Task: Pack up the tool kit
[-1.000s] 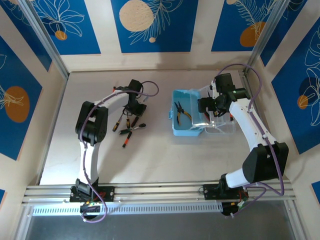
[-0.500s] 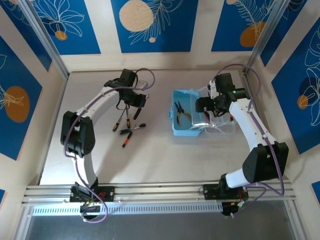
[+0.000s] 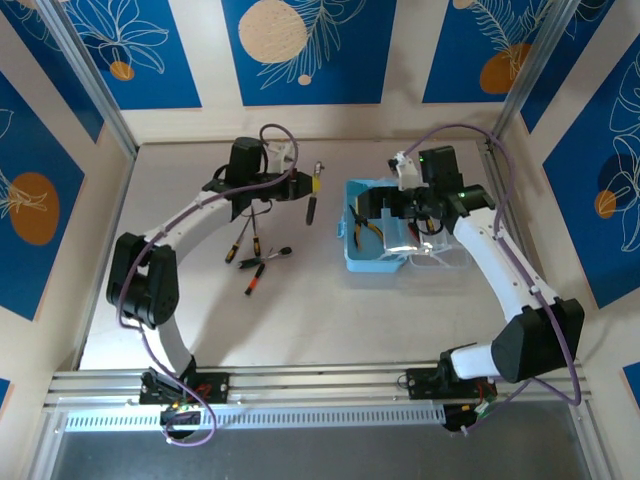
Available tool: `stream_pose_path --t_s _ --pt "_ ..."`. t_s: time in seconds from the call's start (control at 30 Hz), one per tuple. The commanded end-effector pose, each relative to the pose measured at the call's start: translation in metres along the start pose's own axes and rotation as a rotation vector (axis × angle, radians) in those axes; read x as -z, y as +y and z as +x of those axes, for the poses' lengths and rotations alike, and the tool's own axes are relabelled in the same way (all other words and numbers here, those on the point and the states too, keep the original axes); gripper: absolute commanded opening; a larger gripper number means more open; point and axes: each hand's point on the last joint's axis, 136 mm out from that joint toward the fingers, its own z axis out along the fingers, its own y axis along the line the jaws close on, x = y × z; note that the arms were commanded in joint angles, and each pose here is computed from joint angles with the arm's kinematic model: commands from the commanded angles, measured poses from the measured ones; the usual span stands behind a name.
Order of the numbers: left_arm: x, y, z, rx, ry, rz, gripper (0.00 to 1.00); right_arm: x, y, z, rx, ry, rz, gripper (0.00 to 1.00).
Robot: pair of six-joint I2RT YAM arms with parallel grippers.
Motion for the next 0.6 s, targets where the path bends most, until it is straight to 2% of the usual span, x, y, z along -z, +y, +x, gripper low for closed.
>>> stream_pose_path --t_s 0.0,0.1,0.23,0.37,0.57 --pt "0.013 -0.085 -0.046 -0.052 -0.145 0.349 0.0 -0.015 0.036 -0.005 0.003 -0.018 -0.169 0.99" --pt "0.009 -0.098 -0.05 -0.032 -0.167 0.426 0.0 -0.027 0.052 -0.006 0.004 -0.02 -0.221 1.0" --pt "0.003 -0.106 -0.045 -0.02 -0.158 0.468 0.0 -0.038 0.063 -0.012 -0.001 -0.038 -0.254 0.95" --pt "-0.002 -0.112 -0.038 -0.017 -0.142 0.476 0.0 -0.045 0.068 -0.017 0.006 -0.059 -0.239 0.87" --pt "-0.004 -0.118 -0.029 -0.023 -0.121 0.486 0.0 -0.043 0.073 -0.03 0.022 -0.11 -0.225 0.69"
